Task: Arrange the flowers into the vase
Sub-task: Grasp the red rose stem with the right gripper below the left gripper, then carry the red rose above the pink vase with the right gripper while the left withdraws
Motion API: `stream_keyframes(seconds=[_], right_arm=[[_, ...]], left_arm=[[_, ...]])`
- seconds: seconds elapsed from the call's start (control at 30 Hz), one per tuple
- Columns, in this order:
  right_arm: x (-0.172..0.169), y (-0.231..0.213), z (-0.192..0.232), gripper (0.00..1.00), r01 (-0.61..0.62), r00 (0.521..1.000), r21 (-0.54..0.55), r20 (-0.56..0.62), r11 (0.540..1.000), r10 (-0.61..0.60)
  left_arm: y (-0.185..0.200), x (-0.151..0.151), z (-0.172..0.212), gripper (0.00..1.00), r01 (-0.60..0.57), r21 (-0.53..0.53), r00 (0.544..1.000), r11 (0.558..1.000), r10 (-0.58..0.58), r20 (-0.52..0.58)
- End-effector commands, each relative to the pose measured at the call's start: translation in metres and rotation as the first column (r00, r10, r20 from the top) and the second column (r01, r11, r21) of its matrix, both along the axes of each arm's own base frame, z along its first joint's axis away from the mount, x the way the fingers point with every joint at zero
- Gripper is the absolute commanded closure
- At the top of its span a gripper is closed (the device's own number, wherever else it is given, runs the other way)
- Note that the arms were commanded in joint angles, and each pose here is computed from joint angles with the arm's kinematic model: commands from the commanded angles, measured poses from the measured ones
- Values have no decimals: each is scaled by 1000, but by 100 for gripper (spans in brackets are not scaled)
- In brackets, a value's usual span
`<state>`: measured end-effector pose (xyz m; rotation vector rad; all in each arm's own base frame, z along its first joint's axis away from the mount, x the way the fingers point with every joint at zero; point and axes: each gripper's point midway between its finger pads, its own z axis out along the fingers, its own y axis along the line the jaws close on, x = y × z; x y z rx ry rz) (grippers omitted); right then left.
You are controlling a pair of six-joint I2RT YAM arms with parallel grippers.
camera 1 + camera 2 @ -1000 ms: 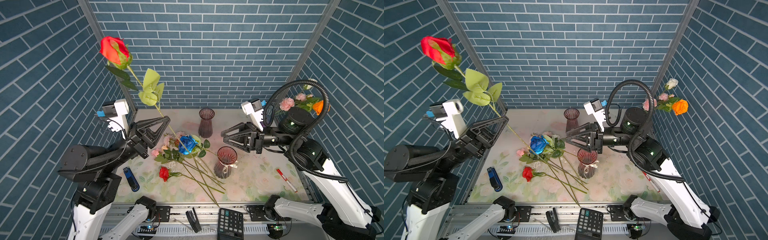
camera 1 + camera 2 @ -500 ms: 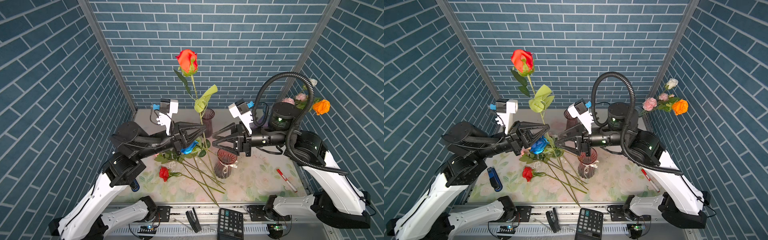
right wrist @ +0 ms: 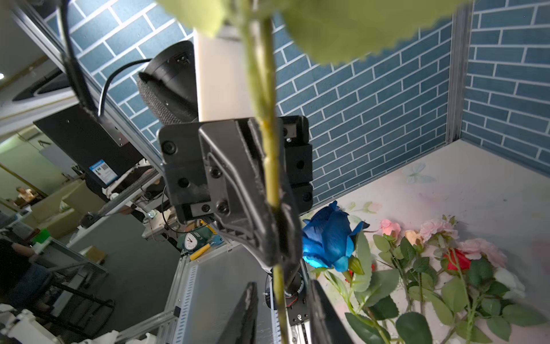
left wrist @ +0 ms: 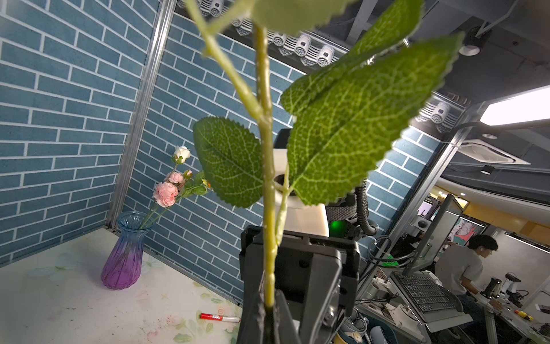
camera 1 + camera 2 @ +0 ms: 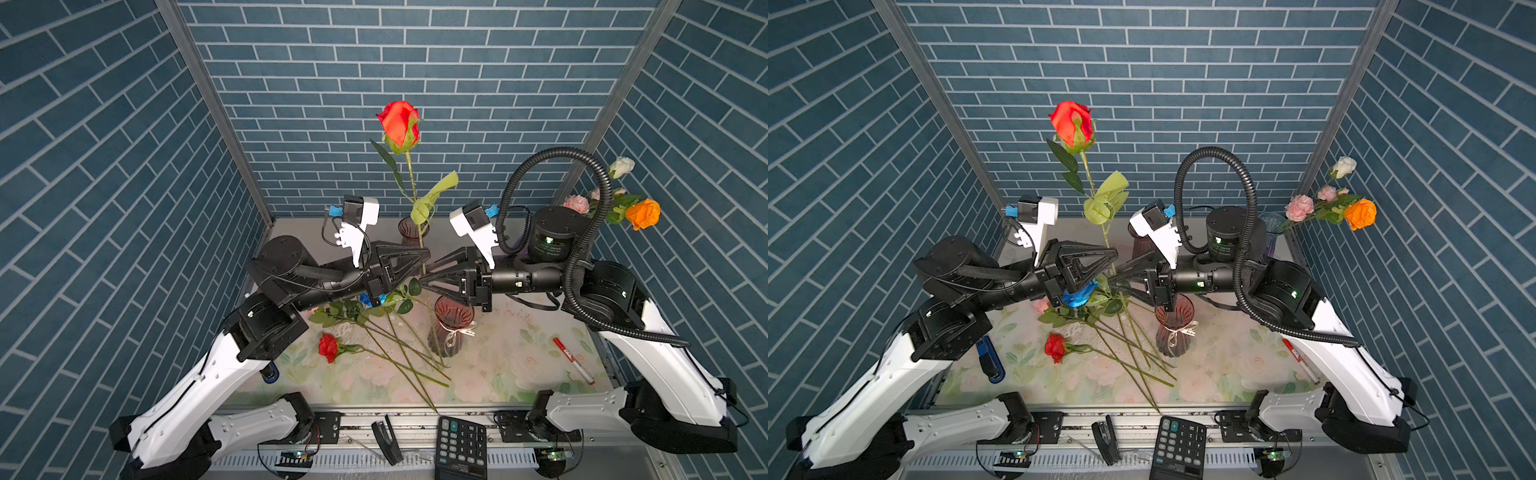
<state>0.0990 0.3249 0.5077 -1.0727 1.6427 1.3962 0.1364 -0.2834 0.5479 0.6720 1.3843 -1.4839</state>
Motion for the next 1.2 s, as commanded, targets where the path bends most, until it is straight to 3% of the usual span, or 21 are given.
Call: stream_keyframes(seconds=[0.0, 0.07, 0.13, 0.2, 0.27, 0.47, 0.67, 0.73, 0.93, 1.17], right_arm=[[4, -2, 10, 86, 34, 999, 32, 24, 999, -35], [7, -3, 11, 100, 51, 998, 38, 21, 998, -52], [11, -6, 12, 100, 87, 996, 43, 23, 995, -88], [17, -14, 16, 100, 146, 988, 59, 38, 988, -148], [25, -29, 21, 100, 229, 970, 82, 67, 970, -235], [49, -85, 48, 100, 476, 834, 180, 220, 861, -506], [78, -109, 51, 100, 626, 653, 235, 363, 744, -665], [87, -107, 45, 100, 654, 616, 237, 383, 718, -688], [105, -77, 11, 100, 655, 634, 181, 395, 733, -665], [122, -68, -37, 100, 681, 664, 136, 297, 719, -686]], left_arm=[[7, -12, 20, 100, 15, -53, 998, 998, -12, 55], [6, -14, 19, 98, 26, -51, 998, 998, -23, 51], [6, -16, 18, 81, 35, -46, 998, 998, -33, 49], [11, -17, 16, 54, 16, -32, 999, 999, -15, 50], [22, -16, 10, 43, -36, -4, 998, 999, 37, 49], [70, -29, -14, 45, -175, 45, 982, 983, 172, 73], [107, -37, -52, 49, -270, 50, 963, 962, 267, 46], [112, -39, -64, 49, -278, 43, 960, 960, 277, 29], [117, -39, -92, 49, -284, 45, 958, 958, 285, -32], [107, -38, -111, 49, -245, 58, 966, 968, 249, -72]])
